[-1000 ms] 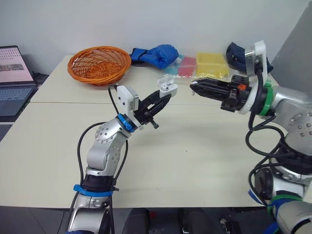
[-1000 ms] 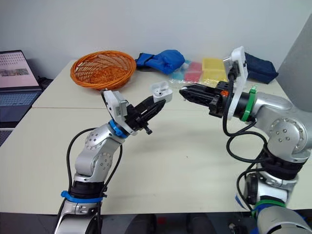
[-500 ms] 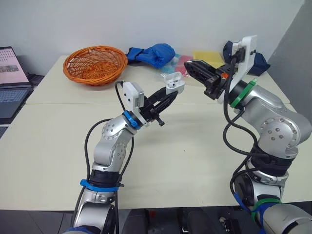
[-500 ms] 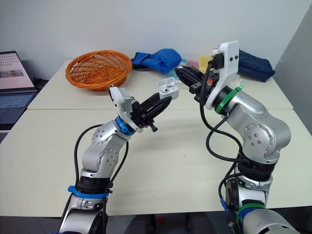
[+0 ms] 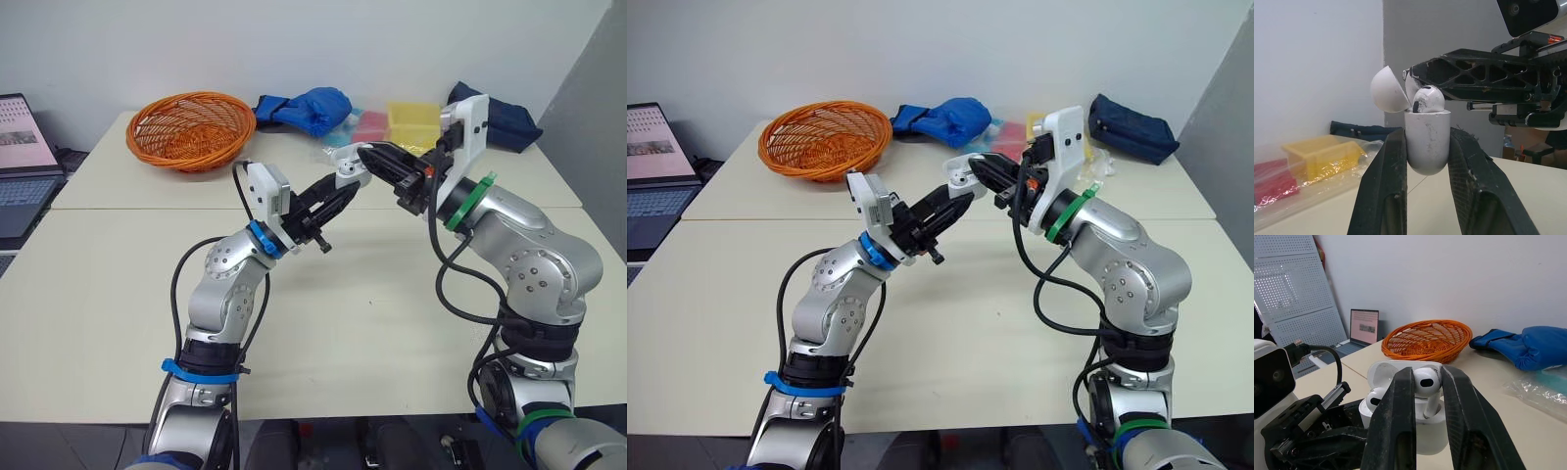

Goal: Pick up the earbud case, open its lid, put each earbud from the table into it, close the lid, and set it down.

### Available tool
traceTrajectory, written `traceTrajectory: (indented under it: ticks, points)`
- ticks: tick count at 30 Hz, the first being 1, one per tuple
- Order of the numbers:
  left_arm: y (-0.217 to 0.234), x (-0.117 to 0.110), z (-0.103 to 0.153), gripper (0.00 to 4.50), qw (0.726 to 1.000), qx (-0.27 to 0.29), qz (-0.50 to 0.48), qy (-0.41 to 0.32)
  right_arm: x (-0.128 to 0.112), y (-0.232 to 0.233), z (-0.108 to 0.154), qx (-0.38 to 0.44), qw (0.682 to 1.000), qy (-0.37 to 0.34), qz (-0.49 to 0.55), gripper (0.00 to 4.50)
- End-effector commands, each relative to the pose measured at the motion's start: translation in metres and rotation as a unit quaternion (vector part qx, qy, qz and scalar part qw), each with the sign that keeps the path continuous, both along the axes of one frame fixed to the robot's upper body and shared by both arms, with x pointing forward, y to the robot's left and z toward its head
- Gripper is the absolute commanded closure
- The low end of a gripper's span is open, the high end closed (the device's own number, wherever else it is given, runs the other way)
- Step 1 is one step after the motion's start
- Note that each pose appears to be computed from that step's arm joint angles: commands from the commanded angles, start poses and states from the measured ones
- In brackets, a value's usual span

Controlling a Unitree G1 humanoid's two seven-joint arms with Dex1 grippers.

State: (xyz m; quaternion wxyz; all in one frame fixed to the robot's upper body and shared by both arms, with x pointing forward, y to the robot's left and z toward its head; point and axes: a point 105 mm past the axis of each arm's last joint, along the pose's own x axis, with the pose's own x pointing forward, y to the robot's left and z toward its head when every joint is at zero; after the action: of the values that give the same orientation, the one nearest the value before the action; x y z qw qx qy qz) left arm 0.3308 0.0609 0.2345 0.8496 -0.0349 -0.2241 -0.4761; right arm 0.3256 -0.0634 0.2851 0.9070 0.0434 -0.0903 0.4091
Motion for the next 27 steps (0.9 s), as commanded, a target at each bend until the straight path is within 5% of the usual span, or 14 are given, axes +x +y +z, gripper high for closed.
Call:
traceTrajectory:
  ticks: [1,14,15,23,27]
  points:
    - [-0.002,-0.006,0.018,3.7,0.999,-0.011,-0.012,-0.036,-0.006,0.004,0.007,0.002,1.0,-0.019,0.013,4.1]
    - [-0.006,-0.009,0.021,3.7,0.999,-0.018,-0.02,-0.038,-0.009,0.004,-0.005,-0.043,0.998,-0.041,0.02,4.1]
    - [-0.006,-0.009,0.021,3.7,0.999,-0.017,-0.02,-0.038,-0.009,0.004,-0.005,-0.041,0.998,-0.041,0.02,3.39]
    - [-0.007,-0.01,0.021,3.7,0.999,-0.017,-0.024,-0.037,-0.008,0.003,0.002,-0.025,0.999,-0.042,0.021,0.9]
    - [-0.007,-0.009,0.019,3.7,0.999,-0.016,-0.023,-0.033,-0.015,-0.008,0.009,-0.004,0.998,-0.038,0.042,0.9]
